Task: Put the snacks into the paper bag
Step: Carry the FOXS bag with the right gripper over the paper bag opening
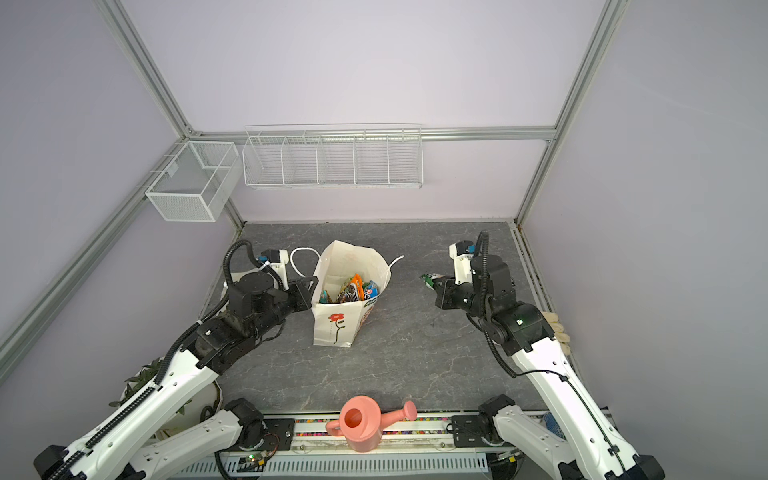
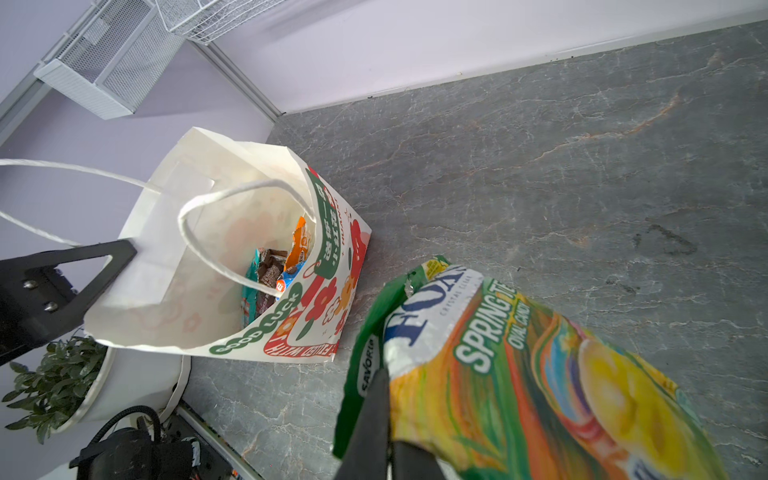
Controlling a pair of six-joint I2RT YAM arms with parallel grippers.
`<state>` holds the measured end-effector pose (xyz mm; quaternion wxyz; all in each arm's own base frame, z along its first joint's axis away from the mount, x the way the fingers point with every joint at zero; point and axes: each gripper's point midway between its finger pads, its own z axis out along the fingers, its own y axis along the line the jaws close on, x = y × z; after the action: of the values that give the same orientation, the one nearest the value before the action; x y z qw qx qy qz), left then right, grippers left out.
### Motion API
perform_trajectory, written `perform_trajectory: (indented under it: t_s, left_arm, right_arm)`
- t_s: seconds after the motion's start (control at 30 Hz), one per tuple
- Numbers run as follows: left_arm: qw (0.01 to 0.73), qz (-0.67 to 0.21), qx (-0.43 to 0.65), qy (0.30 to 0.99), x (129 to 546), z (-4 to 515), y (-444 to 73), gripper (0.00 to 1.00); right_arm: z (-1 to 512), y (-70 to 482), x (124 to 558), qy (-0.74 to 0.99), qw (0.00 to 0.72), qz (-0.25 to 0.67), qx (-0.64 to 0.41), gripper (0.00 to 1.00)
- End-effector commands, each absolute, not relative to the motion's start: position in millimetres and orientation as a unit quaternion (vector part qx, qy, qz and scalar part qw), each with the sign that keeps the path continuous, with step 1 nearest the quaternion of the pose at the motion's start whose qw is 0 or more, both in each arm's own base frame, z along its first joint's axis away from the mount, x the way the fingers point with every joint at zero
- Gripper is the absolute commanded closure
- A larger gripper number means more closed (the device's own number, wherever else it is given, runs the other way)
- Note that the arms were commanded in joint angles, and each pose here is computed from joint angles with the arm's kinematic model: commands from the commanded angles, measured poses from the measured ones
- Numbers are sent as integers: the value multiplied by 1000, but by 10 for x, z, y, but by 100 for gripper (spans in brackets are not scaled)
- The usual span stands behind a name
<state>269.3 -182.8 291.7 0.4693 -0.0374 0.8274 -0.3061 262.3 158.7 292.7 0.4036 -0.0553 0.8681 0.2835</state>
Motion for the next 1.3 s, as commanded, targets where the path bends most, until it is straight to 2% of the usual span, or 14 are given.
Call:
perform_trajectory:
  t_s: [0.0,0.73,1.27]
  left_arm:
    - [496,-307,-48,811,2689,3053,-1722,100]
    - [481,-306,-49,820,2614,2876,-1578,100]
    - [482,-302,-59,820,2616,2839,-1504,100]
  right_arm:
    - [3213,1687,2572,844,431,307,-91,93]
    - [3887,2041,2180,772,462,398,-181,93]
    - [4353,2542,1850,705,447,475,-279,93]
